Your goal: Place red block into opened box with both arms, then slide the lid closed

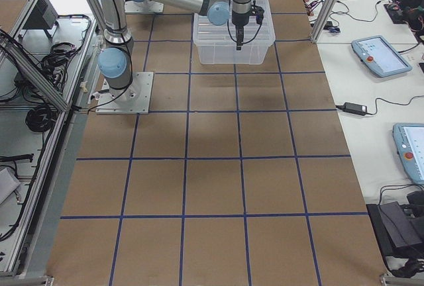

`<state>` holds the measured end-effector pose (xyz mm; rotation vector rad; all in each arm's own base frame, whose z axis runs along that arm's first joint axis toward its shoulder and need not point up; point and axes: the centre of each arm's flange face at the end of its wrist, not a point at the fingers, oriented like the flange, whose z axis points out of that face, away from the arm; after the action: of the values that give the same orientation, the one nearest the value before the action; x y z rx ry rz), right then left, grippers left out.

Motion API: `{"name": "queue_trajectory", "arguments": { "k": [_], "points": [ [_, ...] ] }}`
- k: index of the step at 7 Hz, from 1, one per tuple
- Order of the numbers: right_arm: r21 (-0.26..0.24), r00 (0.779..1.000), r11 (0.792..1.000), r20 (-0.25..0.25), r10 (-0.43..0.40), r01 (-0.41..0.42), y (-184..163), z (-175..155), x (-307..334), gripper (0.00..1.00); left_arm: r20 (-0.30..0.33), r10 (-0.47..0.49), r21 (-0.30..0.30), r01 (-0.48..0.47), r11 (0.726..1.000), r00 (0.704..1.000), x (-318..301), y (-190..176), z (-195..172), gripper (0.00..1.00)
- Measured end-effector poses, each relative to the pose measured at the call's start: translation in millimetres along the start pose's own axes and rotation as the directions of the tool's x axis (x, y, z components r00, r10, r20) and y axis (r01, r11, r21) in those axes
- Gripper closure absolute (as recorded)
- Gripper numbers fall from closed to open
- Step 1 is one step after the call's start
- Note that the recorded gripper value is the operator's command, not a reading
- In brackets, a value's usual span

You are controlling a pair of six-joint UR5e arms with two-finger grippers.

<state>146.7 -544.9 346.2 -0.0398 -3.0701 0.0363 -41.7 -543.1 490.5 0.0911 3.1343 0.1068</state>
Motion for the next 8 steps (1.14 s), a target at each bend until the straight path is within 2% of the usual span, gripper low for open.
{"name": "queue_trajectory", "arguments": {
  "k": [2, 4, 6, 8],
  "points": [
    [-0.002, 0.998, 1.000, -0.059, -0.009, 0.009, -0.4, 3.2, 5.2, 0.00, -0.012, 0.064, 0.003, -0.063, 0.998, 0.998, -75.9, -6.9, 39.6, 0.00],
    [0.005, 0.993, 1.000, -0.114, -0.021, 0.022, -2.5, 2.0, 12.0, 0.00, -0.037, 0.116, 0.041, -0.115, 0.993, 0.993, -131.3, -5.6, 87.5, 0.00],
    [0.004, 0.988, 1.000, -0.155, -0.001, 0.002, -6.4, 2.8, 30.6, 0.00, -0.023, 0.142, 0.084, -0.140, 0.987, 0.990, -163.1, -5.8, 136.0, 0.00],
    [-0.004, 0.985, 0.999, -0.170, 0.036, -0.037, -11.6, 4.7, 59.3, 0.00, -0.025, 0.138, 0.086, -0.135, 0.987, 0.990, -173.1, -4.6, 172.6, 0.00]
  ]
}}
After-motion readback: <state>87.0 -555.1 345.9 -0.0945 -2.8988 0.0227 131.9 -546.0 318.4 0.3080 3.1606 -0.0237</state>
